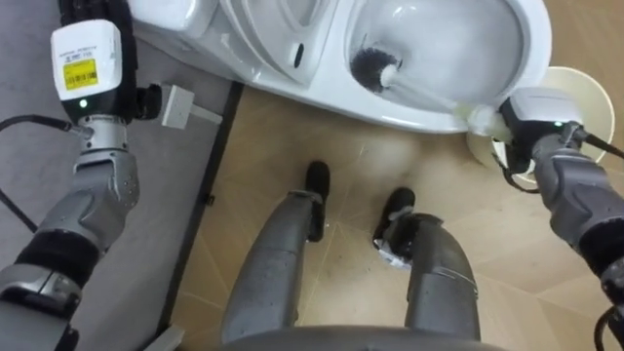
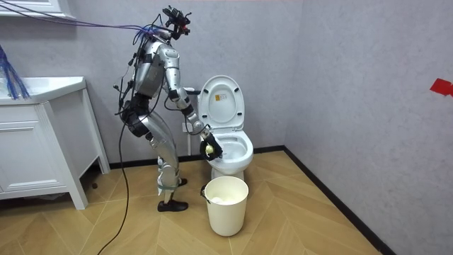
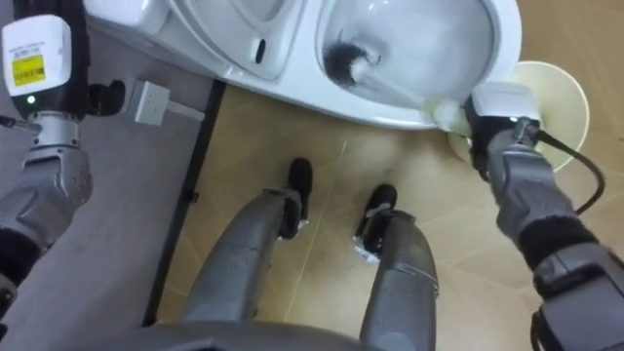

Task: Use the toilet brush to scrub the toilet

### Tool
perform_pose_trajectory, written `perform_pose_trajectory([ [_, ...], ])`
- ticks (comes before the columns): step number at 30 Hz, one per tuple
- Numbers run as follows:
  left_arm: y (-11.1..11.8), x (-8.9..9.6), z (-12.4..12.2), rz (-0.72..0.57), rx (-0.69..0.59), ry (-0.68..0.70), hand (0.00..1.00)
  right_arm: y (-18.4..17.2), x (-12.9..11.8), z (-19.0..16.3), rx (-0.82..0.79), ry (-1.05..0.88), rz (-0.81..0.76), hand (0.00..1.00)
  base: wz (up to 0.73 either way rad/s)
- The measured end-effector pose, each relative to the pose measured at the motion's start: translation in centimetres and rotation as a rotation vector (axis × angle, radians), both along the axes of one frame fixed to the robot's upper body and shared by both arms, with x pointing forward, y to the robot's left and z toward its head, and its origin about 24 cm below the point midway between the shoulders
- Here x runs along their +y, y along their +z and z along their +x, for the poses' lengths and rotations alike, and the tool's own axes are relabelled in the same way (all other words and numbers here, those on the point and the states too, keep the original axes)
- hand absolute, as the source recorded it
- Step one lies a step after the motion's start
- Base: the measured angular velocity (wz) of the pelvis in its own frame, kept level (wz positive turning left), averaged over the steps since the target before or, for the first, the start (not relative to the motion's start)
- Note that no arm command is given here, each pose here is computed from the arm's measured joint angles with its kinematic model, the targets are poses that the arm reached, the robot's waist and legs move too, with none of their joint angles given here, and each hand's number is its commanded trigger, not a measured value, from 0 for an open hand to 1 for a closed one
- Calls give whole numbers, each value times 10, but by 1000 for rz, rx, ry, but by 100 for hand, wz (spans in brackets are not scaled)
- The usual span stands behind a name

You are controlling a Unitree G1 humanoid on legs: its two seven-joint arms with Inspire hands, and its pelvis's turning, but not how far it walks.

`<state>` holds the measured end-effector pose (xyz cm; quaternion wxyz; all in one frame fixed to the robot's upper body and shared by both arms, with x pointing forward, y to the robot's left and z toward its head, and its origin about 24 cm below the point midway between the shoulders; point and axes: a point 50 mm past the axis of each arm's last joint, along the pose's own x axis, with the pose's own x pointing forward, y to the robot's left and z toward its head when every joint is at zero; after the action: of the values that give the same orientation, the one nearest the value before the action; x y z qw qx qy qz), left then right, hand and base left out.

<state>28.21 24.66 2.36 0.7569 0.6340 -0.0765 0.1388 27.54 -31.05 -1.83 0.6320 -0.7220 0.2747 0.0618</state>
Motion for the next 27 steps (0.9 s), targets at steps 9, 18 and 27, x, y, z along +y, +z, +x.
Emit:
perform_pose_trajectory([
  [9, 18, -10, 17, 2, -62, -56, 0, 32, -27, 22, -34, -66, -37, 100, 12],
  [18, 23, -15, 22, -13, -80, -79, 0, 31, -27, 22, -51, -135, 57, 100, 5],
  [27, 29, -14, 24, -22, -149, -56, 0, 41, -5, 44, -280, -232, 297, 100, 1],
])
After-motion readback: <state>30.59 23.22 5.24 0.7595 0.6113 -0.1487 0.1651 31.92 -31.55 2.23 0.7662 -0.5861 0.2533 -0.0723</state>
